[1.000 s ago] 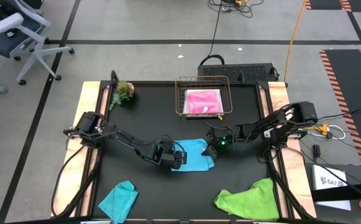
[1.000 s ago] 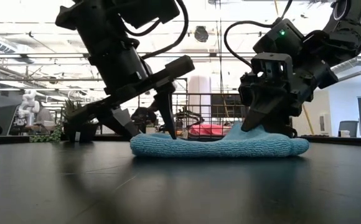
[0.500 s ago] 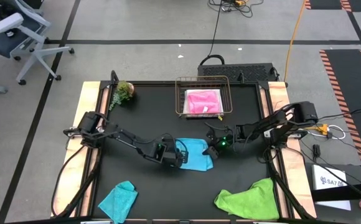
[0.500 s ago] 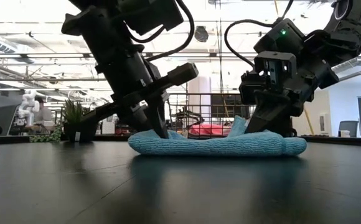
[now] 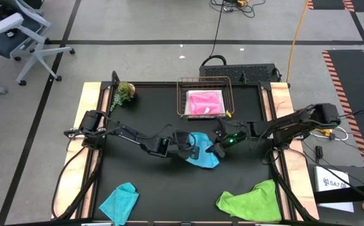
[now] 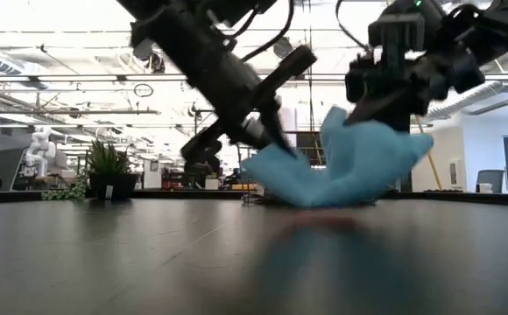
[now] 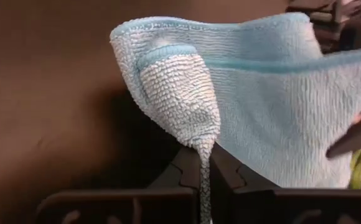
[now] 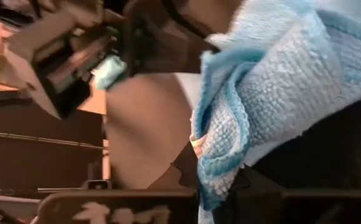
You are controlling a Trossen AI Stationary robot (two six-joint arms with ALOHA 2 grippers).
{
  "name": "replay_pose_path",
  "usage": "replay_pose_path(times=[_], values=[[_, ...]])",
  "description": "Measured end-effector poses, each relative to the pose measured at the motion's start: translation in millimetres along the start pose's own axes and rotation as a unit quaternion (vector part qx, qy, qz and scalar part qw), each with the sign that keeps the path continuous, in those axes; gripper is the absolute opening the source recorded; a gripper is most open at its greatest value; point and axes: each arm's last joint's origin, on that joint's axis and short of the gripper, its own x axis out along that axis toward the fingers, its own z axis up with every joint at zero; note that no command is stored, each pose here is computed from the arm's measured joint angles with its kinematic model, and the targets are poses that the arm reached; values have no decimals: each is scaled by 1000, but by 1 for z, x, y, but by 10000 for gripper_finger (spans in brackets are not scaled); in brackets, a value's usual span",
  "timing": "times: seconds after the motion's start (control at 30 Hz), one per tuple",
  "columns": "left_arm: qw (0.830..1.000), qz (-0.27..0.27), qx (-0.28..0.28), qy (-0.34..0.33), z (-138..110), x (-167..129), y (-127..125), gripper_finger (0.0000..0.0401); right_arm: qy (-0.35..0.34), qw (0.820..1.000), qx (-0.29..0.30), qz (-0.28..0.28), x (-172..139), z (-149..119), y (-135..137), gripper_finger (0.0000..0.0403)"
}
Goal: Fold microfiber towels
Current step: Put the right blue towel into the wire basket
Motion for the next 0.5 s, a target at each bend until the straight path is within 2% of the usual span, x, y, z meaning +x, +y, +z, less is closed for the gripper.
replay_pose_path(times=[0.13, 0.27, 0.5], values=[[999, -10, 46, -10, 20, -5, -22, 4, -24, 999, -14, 18, -17, 13, 20, 1], [993, -5, 113, -34, 53, -22, -52, 4, -49, 997, -55, 29, -37, 33, 47, 1], [967, 62, 222, -113, 122, -65, -85, 4, -77, 990, -121, -7, -71, 65, 69, 1]])
